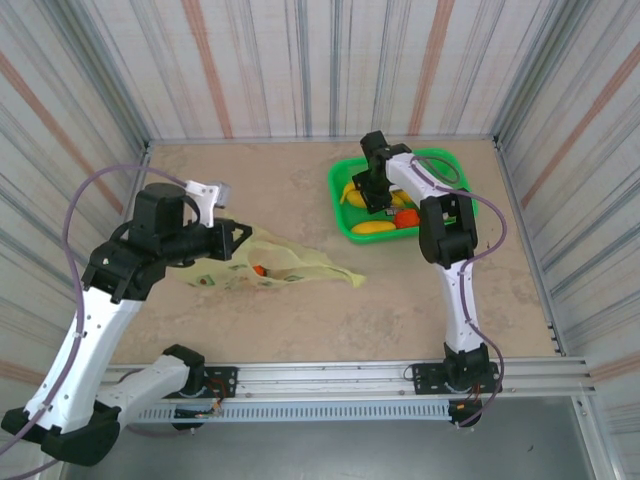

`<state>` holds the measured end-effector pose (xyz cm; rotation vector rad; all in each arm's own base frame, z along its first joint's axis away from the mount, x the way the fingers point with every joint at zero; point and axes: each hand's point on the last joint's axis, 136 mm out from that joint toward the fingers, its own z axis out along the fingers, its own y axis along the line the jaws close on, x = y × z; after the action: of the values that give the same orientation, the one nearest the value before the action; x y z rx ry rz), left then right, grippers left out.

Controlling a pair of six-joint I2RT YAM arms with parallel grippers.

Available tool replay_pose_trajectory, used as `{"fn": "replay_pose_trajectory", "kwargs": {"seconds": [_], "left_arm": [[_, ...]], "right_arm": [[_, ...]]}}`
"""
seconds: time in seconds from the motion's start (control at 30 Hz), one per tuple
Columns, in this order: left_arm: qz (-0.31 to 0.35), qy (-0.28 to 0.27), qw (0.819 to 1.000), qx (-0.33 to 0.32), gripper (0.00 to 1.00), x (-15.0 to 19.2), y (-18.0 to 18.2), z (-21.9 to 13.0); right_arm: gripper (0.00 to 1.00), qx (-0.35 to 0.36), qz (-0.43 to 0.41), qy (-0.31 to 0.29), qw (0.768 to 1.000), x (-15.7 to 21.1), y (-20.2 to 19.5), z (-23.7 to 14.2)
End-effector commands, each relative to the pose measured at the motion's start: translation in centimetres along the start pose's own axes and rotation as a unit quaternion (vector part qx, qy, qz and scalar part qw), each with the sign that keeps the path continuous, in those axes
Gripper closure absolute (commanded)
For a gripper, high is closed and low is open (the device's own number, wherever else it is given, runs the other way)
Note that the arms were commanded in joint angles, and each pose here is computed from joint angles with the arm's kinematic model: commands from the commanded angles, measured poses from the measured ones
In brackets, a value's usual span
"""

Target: Place the fake fruits into the plastic bag and tie a complex knot

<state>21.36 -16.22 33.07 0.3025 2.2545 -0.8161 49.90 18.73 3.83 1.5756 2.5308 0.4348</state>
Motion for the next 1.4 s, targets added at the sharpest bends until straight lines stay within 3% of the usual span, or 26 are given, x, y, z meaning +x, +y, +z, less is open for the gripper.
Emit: {"fn": "replay_pose_trajectory", "kwargs": {"seconds": [0.0, 0.23, 0.4, 0.63, 0.73, 0.8, 0.9, 1.0, 1.13, 1.23, 1.37], "left_arm": [[0.012, -0.012, 1.0, 0.009, 1.0, -0.9, -0.7, -0.8], [0.011, -0.009, 1.0, 0.009, 1.0, -1.0, -0.7, -0.6], [0.011, -0.011, 1.0, 0.009, 1.0, -0.9, -0.7, -0.8], [0.01, -0.014, 1.0, 0.0, 1.0, -0.3, -0.3, -1.0], [0.009, -0.017, 1.0, 0.0, 1.0, -0.2, -0.3, -1.3], [0.009, -0.02, 1.0, 0.0, 1.0, -0.2, -0.4, -1.4], [0.008, -0.021, 1.0, 0.003, 1.0, -0.1, -0.5, -1.6], [0.009, -0.022, 1.0, 0.002, 1.0, -0.2, -0.4, -1.7], [0.01, -0.023, 1.0, -0.001, 1.0, -0.1, -0.3, -1.7], [0.01, -0.023, 1.0, -0.002, 1.0, -0.1, -0.3, -1.7], [0.009, -0.024, 1.0, -0.001, 1.0, -0.2, -0.4, -1.8]], "right_arm": [[0.26, 0.016, 0.014, -0.005, 1.0, -0.6, -0.6, 0.9], [0.35, -0.009, -0.002, -0.011, 1.0, -0.6, -0.4, -1.6], [0.51, -0.078, -0.035, -0.011, 0.996, 0.1, 0.2, -5.5], [0.51, -0.176, -0.09, -0.008, 0.98, 1.4, 0.3, -11.5], [0.51, -0.231, -0.155, -0.017, 0.96, 2.4, 0.9, -14.8], [0.52, -0.282, -0.216, -0.031, 0.934, 3.7, 1.3, -17.3], [0.52, -0.387, -0.303, -0.033, 0.87, 7.4, 1.8, -21.6], [0.52, -0.463, -0.39, -0.026, 0.795, 12.4, 1.0, -25.2], [0.51, -0.498, -0.529, -0.034, 0.686, 20.4, -1.7, -27.3], [0.51, -0.511, -0.581, -0.05, 0.631, 24.1, -4.0, -27.3], [0.51, -0.525, -0.612, -0.064, 0.587, 27.0, -6.0, -27.1]]}}
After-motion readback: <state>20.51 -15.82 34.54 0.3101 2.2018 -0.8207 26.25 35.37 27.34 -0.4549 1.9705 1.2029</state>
